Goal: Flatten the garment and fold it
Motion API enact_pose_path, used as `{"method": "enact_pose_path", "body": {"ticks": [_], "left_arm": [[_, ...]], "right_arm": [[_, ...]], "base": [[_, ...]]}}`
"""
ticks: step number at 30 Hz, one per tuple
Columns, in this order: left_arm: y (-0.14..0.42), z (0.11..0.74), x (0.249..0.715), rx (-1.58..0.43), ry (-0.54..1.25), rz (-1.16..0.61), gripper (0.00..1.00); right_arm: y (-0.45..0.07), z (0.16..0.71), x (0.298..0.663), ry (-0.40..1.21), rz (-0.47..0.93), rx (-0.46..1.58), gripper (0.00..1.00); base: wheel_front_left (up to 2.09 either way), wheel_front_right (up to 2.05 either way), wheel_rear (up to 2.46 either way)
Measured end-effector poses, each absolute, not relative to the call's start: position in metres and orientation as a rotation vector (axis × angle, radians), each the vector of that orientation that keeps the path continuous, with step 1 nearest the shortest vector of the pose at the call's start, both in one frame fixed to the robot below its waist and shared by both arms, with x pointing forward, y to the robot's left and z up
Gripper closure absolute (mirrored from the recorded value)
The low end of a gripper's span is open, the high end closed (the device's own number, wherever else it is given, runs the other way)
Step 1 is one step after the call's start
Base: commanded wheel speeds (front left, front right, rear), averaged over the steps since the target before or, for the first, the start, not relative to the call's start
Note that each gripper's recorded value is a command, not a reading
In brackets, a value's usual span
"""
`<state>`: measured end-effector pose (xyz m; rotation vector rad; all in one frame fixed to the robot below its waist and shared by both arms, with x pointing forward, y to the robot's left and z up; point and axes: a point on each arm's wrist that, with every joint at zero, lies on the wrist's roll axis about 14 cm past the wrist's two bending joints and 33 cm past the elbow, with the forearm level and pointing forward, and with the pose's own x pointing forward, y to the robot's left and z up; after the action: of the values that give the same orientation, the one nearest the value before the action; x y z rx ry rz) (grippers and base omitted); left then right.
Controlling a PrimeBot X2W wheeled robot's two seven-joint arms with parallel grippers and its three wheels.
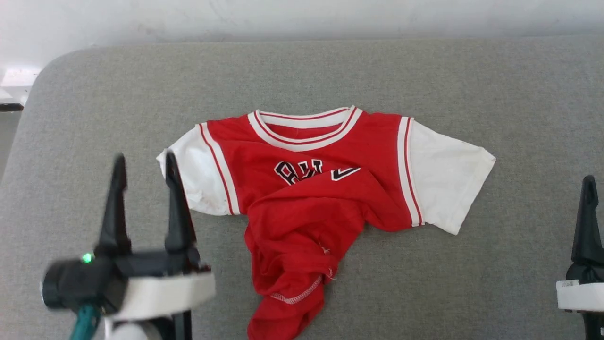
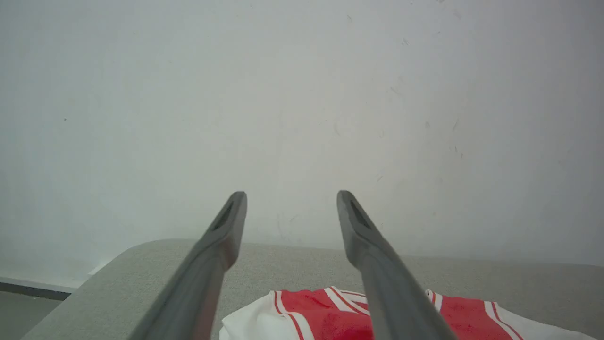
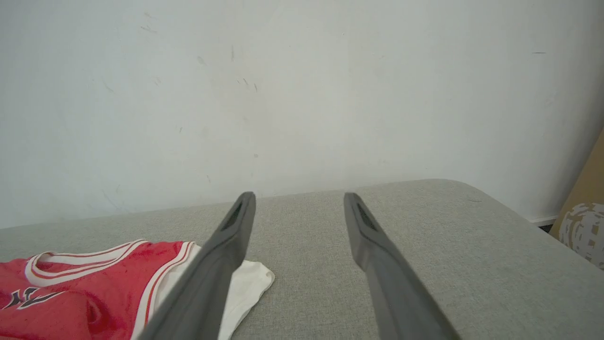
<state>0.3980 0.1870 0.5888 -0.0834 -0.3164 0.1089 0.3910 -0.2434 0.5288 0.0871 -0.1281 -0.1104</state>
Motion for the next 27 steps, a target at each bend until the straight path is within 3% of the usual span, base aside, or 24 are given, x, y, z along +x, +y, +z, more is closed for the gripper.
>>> {"method": "enact_pose_path", "body": {"ticks": [9,15,24,27], "left_arm": [[0.18,0.554,0.359,-0.043,-0.206,0.099,0.0],[0.188,0.558,0.355,-0.048,-0.224,0.124,0.0],[0.182,0.541,0.363,-0.056,-0.175,0.091,0.0],[0.179,0.535,0.368,-0.051,-0.16,0.076,0.0]], "right_arm": [[-0.229,0.522,0.396,-0.085,-0.066,0.076,0.0],[-0.206,0.534,0.423,-0.047,0.001,0.062,0.0],[-0.182,0.498,0.466,0.292,0.059,0.031,0.0],[-0.182,0.466,0.47,0.486,0.069,-0.011,0.0]], "base": [[0.0,0.0,0.0],[0.0,0.0,0.0],[0.0,0.0,0.0],[0.0,0.0,0.0]]}}
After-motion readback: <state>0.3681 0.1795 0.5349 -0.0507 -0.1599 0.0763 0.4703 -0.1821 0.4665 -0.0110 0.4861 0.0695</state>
